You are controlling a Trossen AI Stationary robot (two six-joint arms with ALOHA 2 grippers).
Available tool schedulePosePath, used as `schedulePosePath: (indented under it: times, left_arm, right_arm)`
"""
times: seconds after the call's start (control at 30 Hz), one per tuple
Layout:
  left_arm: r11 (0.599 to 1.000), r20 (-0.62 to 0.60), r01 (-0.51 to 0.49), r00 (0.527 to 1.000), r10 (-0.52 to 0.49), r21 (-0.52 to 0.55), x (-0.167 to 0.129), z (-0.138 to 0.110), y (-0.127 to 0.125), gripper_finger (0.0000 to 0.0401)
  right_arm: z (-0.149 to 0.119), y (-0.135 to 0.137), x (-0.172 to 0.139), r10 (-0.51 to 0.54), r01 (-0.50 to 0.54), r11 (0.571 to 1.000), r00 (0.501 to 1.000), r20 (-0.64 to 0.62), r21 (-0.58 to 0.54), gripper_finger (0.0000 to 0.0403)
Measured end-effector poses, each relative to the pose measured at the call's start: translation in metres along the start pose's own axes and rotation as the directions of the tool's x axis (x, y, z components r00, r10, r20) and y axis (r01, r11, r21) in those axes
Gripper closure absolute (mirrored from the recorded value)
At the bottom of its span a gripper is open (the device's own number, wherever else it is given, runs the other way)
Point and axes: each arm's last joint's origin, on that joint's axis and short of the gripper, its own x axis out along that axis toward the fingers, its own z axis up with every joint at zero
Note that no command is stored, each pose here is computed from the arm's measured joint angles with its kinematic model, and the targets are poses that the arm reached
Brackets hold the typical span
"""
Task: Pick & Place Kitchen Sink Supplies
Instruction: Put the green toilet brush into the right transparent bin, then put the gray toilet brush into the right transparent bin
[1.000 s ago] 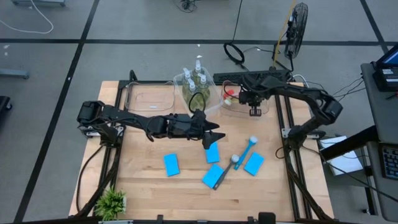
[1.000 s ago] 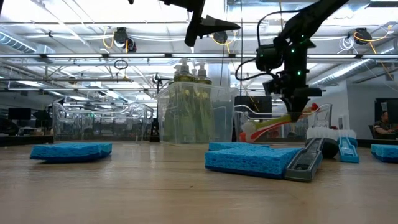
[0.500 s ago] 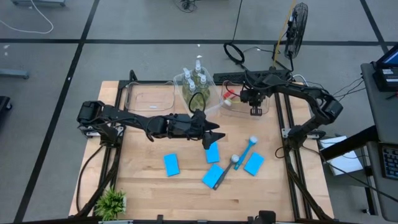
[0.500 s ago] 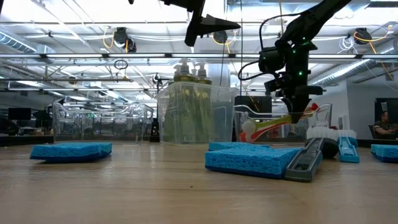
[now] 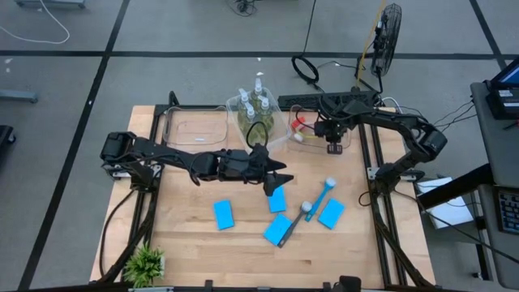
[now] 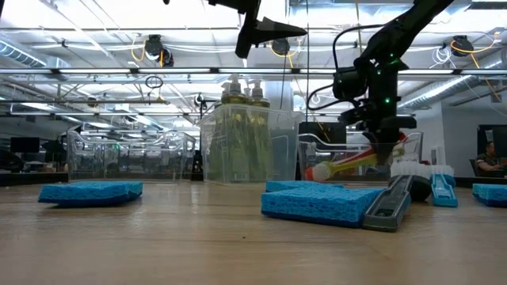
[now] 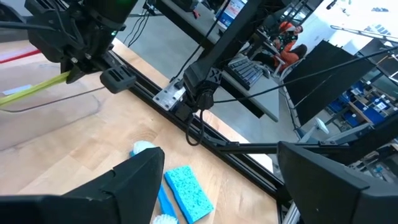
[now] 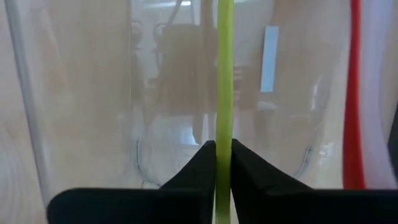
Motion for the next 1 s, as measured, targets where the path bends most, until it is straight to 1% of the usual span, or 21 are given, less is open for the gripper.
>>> schedulePosePath:
  times: [0.2, 0.33, 0.4, 0.5, 0.6, 0.7, 0.8, 0.83, 0.9, 1.0]
  left_arm:
    - [1.0, 0.0, 0.0, 1.0, 0.0, 0.0, 0.0, 0.0, 0.0, 0.0095]
    - [1.0, 0.0, 0.0, 1.0, 0.0, 0.001, 0.0, 0.0, 0.0, 0.0091]
    - [1.0, -0.001, 0.0, 1.0, 0.0, 0.005, 0.0, 0.0, 0.0, 0.0086]
    - [1.0, 0.0, 0.0, 1.0, 0.0, 0.008, 0.0, 0.0, 0.0, 0.008]
    - [1.0, -0.001, 0.0, 1.0, 0.0, 0.016, 0.0, 0.0, 0.0, 0.0075]
    - [0.999, -0.001, 0.0, 1.0, 0.0, 0.04, 0.0, 0.0, 0.0, 0.0073]
    - [0.999, 0.0, 0.0, 1.0, 0.0, 0.036, 0.0, 0.0, 0.0, 0.0077]
    - [0.999, -0.001, 0.0, 1.0, 0.0, 0.034, 0.0, 0.0, 0.0, 0.0079]
    - [0.999, 0.0, 0.0, 1.0, 0.0, 0.035, 0.0, 0.0, 0.0, 0.0083]
    - [1.0, -0.001, 0.0, 1.0, 0.0, 0.029, 0.0, 0.0, 0.0, 0.0088]
  right_arm:
    - [0.0, 0.0, 0.0, -0.003, 0.003, 1.0, 1.0, 0.004, 0.003, 0.0328]
    - [0.0, -0.001, -0.001, -0.019, 0.019, 1.0, 1.0, -0.005, 0.002, 0.0298]
    - [0.0, -0.001, -0.005, -0.078, 0.078, 0.997, 0.997, -0.024, -0.001, 0.0285]
    - [0.0, 0.001, -0.016, -0.202, 0.202, 0.979, 0.978, -0.049, -0.001, 0.0272]
    - [-0.001, 0.008, -0.035, -0.292, 0.292, 0.956, 0.956, -0.016, -0.009, 0.0267]
    - [-0.003, 0.019, -0.058, -0.339, 0.338, 0.941, 0.938, 0.072, 0.022, 0.0267]
    - [-0.008, 0.034, -0.083, -0.378, 0.366, 0.926, 0.909, 0.178, 0.096, 0.0266]
    - [-0.011, 0.04, -0.092, -0.378, 0.358, 0.925, 0.899, 0.223, 0.125, 0.0266]
    - [-0.017, 0.051, -0.108, -0.348, 0.304, 0.936, 0.878, 0.329, 0.179, 0.0266]
    - [-0.03, 0.066, -0.131, -0.267, 0.168, 0.957, 0.827, 0.495, 0.237, 0.0266]
